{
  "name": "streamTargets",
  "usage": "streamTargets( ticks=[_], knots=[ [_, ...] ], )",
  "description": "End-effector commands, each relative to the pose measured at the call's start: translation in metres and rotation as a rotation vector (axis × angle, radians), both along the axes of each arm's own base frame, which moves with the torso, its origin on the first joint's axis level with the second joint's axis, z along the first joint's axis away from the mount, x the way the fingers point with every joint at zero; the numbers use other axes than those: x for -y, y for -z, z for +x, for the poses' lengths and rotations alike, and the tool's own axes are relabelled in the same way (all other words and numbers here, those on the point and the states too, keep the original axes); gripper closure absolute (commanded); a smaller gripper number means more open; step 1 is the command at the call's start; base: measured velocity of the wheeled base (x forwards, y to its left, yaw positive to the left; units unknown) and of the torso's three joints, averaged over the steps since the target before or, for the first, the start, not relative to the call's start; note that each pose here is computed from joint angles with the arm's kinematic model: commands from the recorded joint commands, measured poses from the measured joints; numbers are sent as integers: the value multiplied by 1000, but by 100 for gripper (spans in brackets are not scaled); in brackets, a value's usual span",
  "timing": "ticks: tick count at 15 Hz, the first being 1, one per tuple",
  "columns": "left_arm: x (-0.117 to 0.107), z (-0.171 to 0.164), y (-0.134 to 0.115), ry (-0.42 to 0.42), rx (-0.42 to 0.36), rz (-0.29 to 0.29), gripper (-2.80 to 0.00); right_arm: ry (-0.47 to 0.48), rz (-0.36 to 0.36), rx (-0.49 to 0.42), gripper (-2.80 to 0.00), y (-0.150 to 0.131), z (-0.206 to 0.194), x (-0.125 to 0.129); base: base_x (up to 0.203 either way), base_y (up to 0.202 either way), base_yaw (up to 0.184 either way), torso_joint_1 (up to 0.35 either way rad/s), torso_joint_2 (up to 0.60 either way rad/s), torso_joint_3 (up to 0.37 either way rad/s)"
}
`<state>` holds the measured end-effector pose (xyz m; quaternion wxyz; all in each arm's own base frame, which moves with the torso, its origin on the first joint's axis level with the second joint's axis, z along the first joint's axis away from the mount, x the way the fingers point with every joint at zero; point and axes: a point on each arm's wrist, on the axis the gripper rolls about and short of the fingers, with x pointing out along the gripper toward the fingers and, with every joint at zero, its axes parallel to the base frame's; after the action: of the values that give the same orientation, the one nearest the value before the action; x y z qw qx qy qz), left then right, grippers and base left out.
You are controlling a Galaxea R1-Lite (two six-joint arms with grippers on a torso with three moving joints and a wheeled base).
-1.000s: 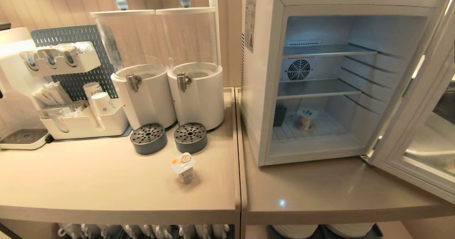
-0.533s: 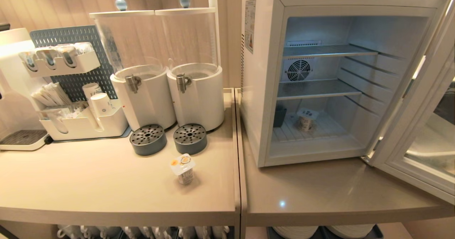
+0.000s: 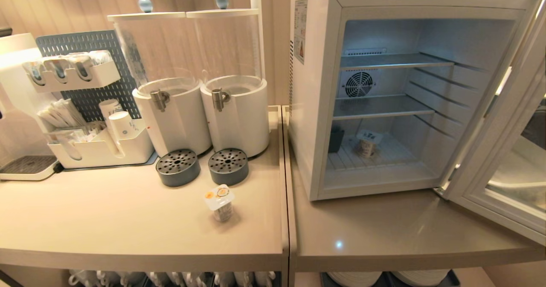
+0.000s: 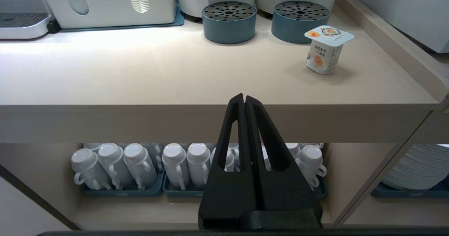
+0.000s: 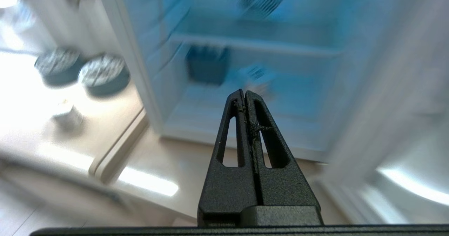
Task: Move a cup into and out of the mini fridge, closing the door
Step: Take the yoghurt out of the freezer
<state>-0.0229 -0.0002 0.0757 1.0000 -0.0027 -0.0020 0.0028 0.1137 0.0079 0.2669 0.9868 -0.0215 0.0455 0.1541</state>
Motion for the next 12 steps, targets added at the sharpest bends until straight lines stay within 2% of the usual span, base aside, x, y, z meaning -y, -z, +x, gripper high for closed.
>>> streamTargets(
  ticks=[1, 3, 5, 6, 9, 10, 12],
  knots=[
    [0, 0, 0, -1, -1, -1, 0, -84, 19, -200, 0, 51, 79, 0, 0, 0, 0, 0, 0, 0],
    [0, 0, 0, -1, -1, -1, 0, -145, 42, -298, 0, 102, 117, 2, 0, 0, 0, 0, 0, 0],
    [0, 0, 0, -1, -1, -1, 0, -166, 53, -368, 0, 161, 151, 4, 0, 0, 0, 0, 0, 0],
    [0, 0, 0, -1, -1, -1, 0, -159, 50, -370, -280, 187, 164, 5, 0, 0, 0, 0, 0, 0],
    [0, 0, 0, -1, -1, -1, 0, -66, -22, -348, -280, 255, 188, 5, 0, 0, 0, 0, 0, 0],
    [0, 0, 0, -1, -1, -1, 0, -39, -56, -324, -280, 268, 194, 3, 0, 0, 0, 0, 0, 0],
    [0, 0, 0, -1, -1, -1, 0, 18, -111, -255, -280, 273, 215, -7, 0, 0, 0, 0, 0, 0]
  ],
)
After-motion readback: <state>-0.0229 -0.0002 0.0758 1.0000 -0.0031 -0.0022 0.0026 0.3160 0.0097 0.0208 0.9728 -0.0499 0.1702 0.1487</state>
